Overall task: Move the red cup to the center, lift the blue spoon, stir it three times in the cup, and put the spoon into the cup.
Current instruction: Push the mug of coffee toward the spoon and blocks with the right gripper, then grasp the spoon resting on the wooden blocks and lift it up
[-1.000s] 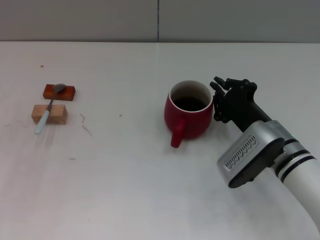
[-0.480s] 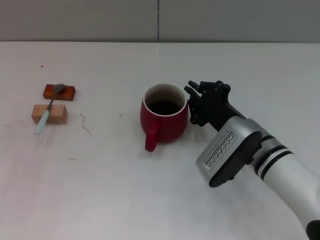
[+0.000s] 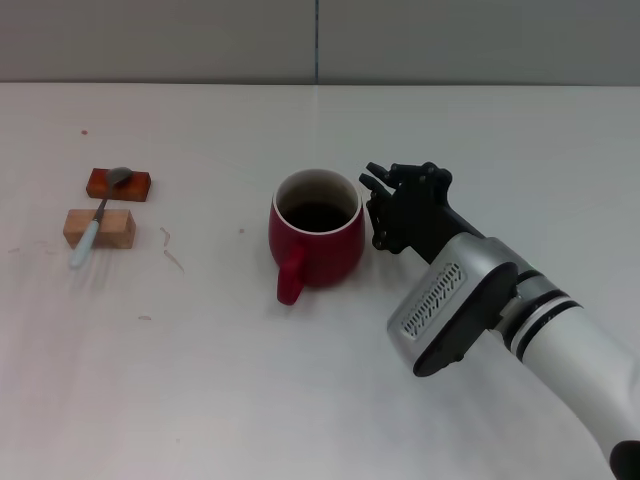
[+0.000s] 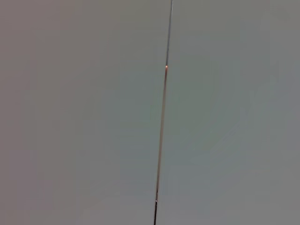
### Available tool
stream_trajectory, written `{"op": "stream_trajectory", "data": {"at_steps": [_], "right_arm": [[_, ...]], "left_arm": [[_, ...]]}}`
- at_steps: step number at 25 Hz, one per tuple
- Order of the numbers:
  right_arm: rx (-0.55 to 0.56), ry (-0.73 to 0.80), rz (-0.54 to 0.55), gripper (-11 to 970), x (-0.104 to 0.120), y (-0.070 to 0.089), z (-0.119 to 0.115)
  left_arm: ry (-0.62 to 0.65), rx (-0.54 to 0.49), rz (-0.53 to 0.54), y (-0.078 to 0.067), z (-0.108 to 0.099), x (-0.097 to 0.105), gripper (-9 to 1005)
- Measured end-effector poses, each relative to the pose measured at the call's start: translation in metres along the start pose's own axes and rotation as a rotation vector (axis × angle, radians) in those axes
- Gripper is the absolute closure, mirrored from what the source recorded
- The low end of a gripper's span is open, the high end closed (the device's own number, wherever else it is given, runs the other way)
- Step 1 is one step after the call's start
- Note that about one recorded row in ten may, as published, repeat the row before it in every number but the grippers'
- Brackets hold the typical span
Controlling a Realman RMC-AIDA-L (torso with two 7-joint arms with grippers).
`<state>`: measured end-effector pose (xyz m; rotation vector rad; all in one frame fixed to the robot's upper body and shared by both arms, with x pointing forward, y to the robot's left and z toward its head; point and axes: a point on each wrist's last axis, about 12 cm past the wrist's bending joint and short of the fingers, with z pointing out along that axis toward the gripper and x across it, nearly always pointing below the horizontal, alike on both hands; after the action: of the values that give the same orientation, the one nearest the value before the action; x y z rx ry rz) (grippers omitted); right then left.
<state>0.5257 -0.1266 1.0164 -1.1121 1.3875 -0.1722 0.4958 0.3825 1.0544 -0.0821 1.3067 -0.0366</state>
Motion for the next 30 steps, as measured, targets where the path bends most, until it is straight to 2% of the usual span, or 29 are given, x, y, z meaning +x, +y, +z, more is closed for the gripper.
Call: {"op": "stream_trajectory", "data": {"at_steps": [5, 8, 11, 12, 13, 15, 17, 19, 21, 22, 23, 26, 30], "right_arm": [[0.104, 0.032, 0.012, 855, 0.018, -0.008, -0.017], [0.255, 0.058, 0.074, 854, 0.033, -0.020, -0.037], [0.457, 0.042, 0.232, 854, 0.048, -0.038, -0.063], [0.553, 0.015, 0.331, 853, 0.058, -0.047, -0.078], [0.553, 0.015, 0.331, 853, 0.058, -0.047, -0.078], [0.638, -0.022, 0.432, 853, 0.069, -0.054, -0.095], [0.724, -0.079, 0.546, 797, 0.084, -0.062, -0.120], [0.742, -0.092, 0.564, 741, 0.089, -0.065, -0.128], [0.773, -0.138, 0.616, 685, 0.099, -0.071, -0.145], [0.786, -0.196, 0.672, 640, 0.108, -0.077, -0.163], [0.786, -0.196, 0.672, 595, 0.108, -0.077, -0.163], [0.799, -0.266, 0.704, 461, 0.114, -0.085, -0.184], [0.858, -0.303, 0.644, 312, 0.113, -0.091, -0.197]], "left_arm": [[0.002, 0.002, -0.001, -0.001, 0.000, 0.000, 163], [0.005, 0.004, -0.003, -0.002, 0.000, 0.001, 163], [0.008, 0.009, -0.003, -0.003, 0.001, 0.001, 163], [0.009, 0.015, -0.004, -0.004, 0.002, 0.002, 163], [0.009, 0.015, -0.004, -0.004, 0.003, 0.002, 163], [0.010, 0.015, -0.004, -0.004, 0.003, 0.002, 162], [0.018, 0.014, -0.004, -0.005, 0.007, 0.002, 162], [0.021, 0.015, -0.003, -0.005, 0.008, 0.003, 162], [0.023, 0.017, 0.000, -0.005, 0.011, 0.003, 162], [0.022, 0.020, 0.000, -0.006, 0.012, 0.002, 162], [0.021, 0.021, -0.001, -0.007, 0.013, 0.002, 162], [0.019, 0.023, -0.003, -0.007, 0.014, 0.002, 163], [-0.007, 0.033, -0.015, -0.009, 0.008, 0.000, 163]]}}
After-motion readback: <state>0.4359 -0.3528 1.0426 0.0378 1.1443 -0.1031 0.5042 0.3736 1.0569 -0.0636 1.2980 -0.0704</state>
